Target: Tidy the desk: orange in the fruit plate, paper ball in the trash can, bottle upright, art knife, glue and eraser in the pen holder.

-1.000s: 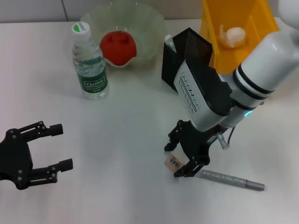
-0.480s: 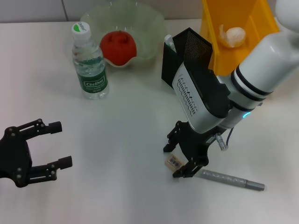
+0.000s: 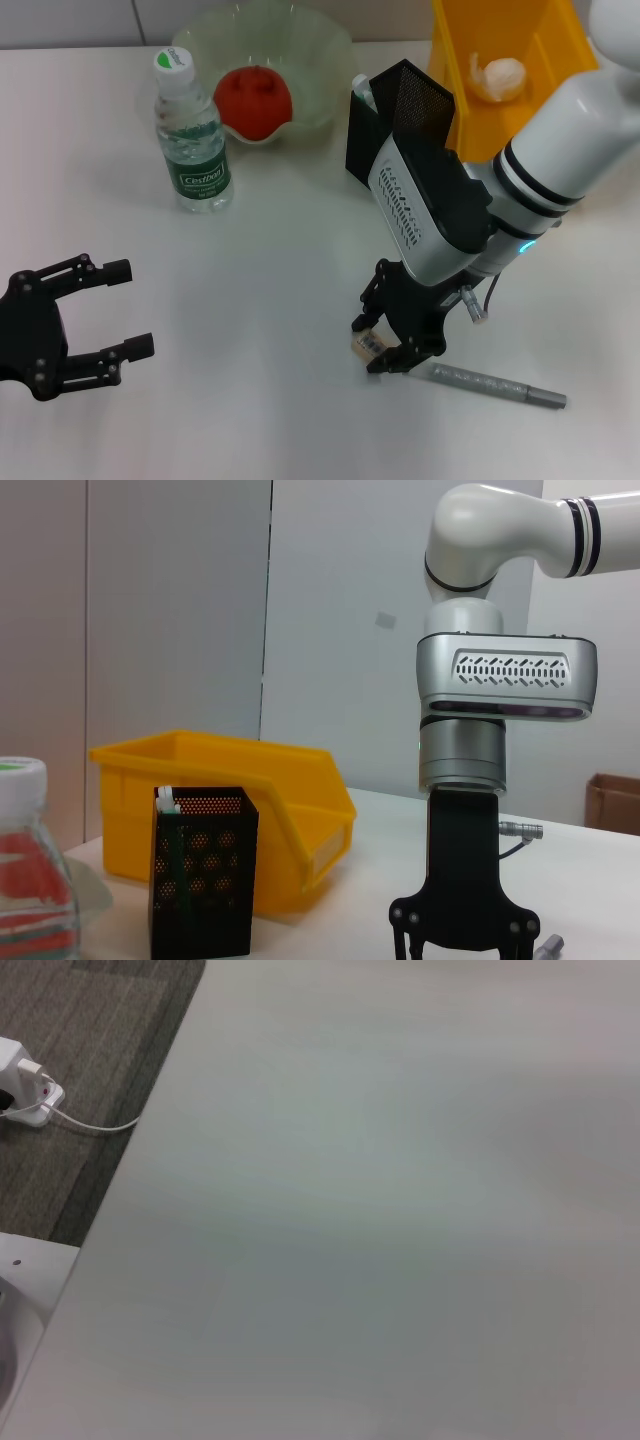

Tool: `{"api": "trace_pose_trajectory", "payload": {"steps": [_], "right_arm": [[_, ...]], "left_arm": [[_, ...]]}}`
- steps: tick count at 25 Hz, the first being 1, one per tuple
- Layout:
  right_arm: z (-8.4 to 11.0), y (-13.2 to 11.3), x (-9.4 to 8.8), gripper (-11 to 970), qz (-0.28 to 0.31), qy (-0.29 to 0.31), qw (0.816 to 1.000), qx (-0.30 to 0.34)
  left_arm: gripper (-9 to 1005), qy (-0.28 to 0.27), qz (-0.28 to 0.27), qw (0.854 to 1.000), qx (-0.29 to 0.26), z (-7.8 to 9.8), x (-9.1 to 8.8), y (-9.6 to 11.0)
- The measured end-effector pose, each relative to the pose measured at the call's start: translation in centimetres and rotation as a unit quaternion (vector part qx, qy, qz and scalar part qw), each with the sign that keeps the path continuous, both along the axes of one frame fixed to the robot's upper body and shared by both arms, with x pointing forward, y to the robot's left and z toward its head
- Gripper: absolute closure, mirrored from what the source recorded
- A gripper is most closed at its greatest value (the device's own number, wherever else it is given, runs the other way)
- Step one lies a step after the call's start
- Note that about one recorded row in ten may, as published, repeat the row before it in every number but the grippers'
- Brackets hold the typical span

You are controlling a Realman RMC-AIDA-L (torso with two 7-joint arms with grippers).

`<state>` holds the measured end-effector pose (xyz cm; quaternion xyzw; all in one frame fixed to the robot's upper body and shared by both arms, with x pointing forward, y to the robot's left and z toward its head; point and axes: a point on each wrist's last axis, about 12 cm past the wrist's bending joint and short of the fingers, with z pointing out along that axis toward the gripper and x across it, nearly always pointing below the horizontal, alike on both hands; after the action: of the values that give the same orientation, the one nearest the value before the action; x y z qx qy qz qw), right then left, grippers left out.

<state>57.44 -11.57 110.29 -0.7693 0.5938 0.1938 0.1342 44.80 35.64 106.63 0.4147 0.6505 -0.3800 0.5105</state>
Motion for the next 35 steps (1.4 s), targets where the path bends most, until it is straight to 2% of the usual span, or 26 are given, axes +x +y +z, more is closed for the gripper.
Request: {"api": "trace_pose_trajectory", "payload": {"steps": [8,11,18,20,21,24,26,27,28,35], "right_arm": [[0.2,0.0,0.0,494,-0.001,0.002,1.0,0.005],[0.5,0.1,0.0,495,-0.006,0.006,1.0,0.021],[2.2,-1.8,0.6,495,-0.052,0.016,0.99,0.132],[2.6,-2.9,0.5,495,-0.07,0.022,0.977,0.202],[2.6,-2.9,0.5,496,-0.07,0.022,0.977,0.202],[2.3,-4.2,0.0,496,-0.086,0.021,0.96,0.265],[1.7,-5.1,-0.5,496,-0.101,0.021,0.946,0.308],[1.2,-5.7,-1.1,496,-0.112,0.023,0.932,0.345],[1.2,-5.7,-1.1,496,-0.112,0.023,0.932,0.345],[-1.3,-7.2,-3.1,496,-0.161,0.013,0.877,0.453]], "left_arm": [[169,-0.001,0.001,1.0,-0.001,0.0,0.0,0.0],[169,-0.002,0.002,1.0,-0.002,0.1,0.0,0.1],[169,-0.001,0.002,1.0,-0.003,0.1,-0.1,0.1],[169,0.0,0.001,1.0,-0.004,0.0,-0.1,0.0],[169,0.0,0.001,1.0,-0.004,0.0,-0.1,0.0],[169,0.0,-0.001,1.0,-0.009,-0.1,-0.1,-0.3],[169,-0.001,-0.002,1.0,-0.013,-0.2,-0.1,-0.6],[169,-0.001,-0.003,1.0,-0.014,-0.2,-0.1,-0.7],[169,-0.001,-0.004,1.0,-0.016,-0.2,-0.1,-0.9],[169,-0.001,-0.009,1.0,-0.026,-0.3,-0.1,-1.5]]}}
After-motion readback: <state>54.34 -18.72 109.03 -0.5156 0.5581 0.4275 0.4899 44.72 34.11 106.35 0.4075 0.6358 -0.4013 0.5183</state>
